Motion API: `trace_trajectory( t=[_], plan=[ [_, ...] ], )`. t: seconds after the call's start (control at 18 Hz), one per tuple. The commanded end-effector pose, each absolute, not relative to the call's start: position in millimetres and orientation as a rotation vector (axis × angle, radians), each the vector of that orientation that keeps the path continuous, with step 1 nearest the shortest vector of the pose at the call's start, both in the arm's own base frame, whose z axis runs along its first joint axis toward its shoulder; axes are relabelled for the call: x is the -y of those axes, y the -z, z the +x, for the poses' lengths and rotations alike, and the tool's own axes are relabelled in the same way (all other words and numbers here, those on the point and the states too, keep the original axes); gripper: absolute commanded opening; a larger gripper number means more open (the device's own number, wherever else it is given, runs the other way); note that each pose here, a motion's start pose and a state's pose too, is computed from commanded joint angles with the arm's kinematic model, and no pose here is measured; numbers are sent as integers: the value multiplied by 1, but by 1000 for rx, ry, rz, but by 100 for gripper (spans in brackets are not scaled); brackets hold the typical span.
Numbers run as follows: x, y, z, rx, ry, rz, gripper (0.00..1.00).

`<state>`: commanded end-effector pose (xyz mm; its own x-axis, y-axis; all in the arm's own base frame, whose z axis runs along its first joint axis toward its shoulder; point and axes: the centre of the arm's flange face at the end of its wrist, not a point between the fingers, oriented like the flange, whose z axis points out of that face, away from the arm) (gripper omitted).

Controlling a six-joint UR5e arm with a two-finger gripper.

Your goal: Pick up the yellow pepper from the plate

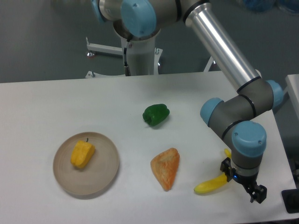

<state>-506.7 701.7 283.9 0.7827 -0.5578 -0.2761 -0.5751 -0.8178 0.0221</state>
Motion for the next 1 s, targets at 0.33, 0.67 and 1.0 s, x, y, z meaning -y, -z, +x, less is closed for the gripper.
trace_trajectory(
  t=[0.33, 0.67, 1.0],
  plan=[
    [-703, -303, -482, -886, -416, -2910, 100],
    [-688, -351, -402, -687, -359, -2945, 100],
    [-677, -351, -258, -459, -169, -3058, 100]
  ],
)
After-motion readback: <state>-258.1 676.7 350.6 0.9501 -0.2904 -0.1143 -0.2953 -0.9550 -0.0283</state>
